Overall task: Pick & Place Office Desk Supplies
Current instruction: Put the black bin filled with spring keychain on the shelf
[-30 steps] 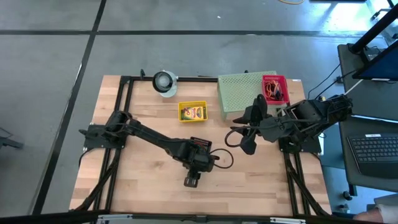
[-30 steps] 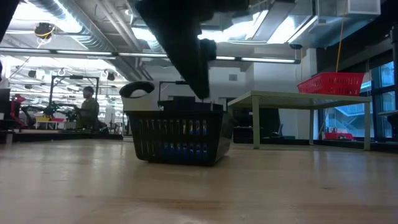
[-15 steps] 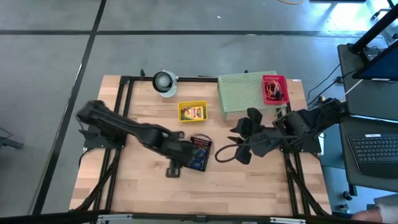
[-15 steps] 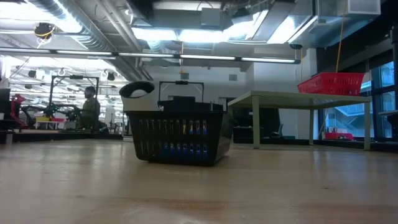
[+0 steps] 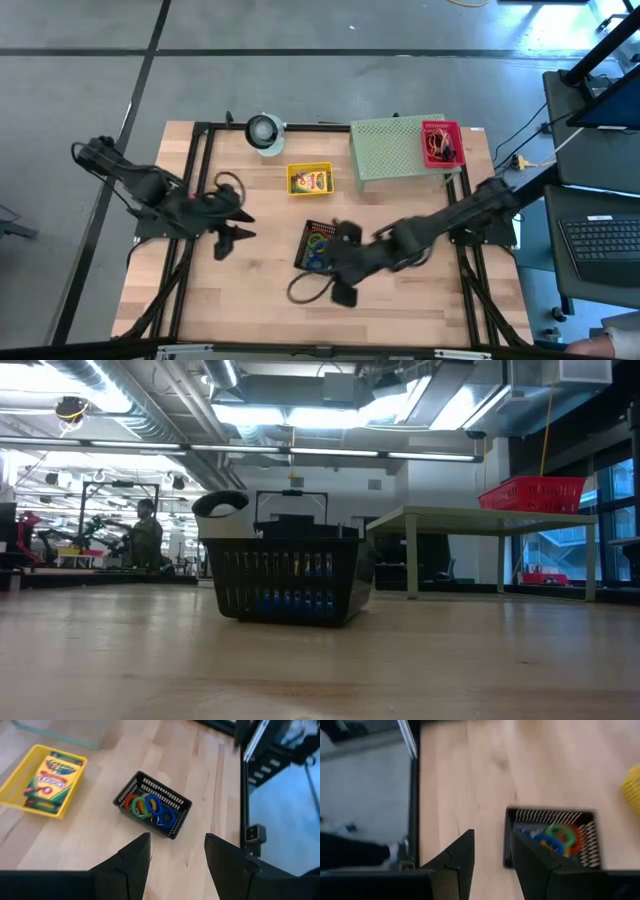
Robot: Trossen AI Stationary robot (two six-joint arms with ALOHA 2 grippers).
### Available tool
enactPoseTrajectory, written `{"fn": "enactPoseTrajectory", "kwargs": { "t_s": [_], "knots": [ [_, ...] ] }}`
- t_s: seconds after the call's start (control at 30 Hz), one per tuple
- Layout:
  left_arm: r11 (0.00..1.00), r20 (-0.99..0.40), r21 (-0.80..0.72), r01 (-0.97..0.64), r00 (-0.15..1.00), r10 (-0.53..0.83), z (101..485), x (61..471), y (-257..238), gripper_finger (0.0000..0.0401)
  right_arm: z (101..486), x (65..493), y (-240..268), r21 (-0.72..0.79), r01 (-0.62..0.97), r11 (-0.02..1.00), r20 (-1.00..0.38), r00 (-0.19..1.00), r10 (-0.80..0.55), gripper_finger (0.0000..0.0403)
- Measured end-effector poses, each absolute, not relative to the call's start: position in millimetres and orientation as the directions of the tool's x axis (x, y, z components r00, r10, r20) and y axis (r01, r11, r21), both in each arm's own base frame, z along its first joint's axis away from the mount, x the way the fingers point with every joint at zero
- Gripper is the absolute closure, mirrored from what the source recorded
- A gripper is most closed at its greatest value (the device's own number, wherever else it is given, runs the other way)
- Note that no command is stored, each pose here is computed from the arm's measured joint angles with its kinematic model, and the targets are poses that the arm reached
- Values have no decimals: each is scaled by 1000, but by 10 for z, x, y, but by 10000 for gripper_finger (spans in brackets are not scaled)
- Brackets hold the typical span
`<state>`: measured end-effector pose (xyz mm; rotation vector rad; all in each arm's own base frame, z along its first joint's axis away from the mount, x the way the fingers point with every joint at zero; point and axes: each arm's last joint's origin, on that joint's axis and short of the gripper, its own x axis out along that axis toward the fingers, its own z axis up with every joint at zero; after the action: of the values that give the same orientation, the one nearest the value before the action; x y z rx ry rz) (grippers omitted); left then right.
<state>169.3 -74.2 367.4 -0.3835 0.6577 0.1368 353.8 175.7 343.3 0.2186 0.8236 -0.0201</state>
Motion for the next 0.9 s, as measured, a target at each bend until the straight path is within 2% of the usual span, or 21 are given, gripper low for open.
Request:
{"fn": "enactPoseTrajectory", "kwargs": {
  "t_s": [0.17,0.33,0.57,0.77,0.9],
  "knots": [
    [902,-566,-336,-271,824,37,3628,1441,-681,219,2897,3796,1912,178,112,978,-819,568,84,277],
    [908,-546,-315,-277,835,65,3613,1370,-661,219,2572,3926,1961,155,120,981,-861,504,74,277],
    [928,-546,-265,-261,834,78,3606,1384,-666,219,2353,4053,1902,169,132,977,-885,457,91,257],
    [932,-544,-255,-258,835,82,3609,1373,-659,219,2265,4141,1816,164,160,973,-887,457,74,222],
    [934,-528,-248,-256,844,91,3635,1327,-626,219,2172,4190,1773,125,185,975,-890,455,28,214]
  ]
}}
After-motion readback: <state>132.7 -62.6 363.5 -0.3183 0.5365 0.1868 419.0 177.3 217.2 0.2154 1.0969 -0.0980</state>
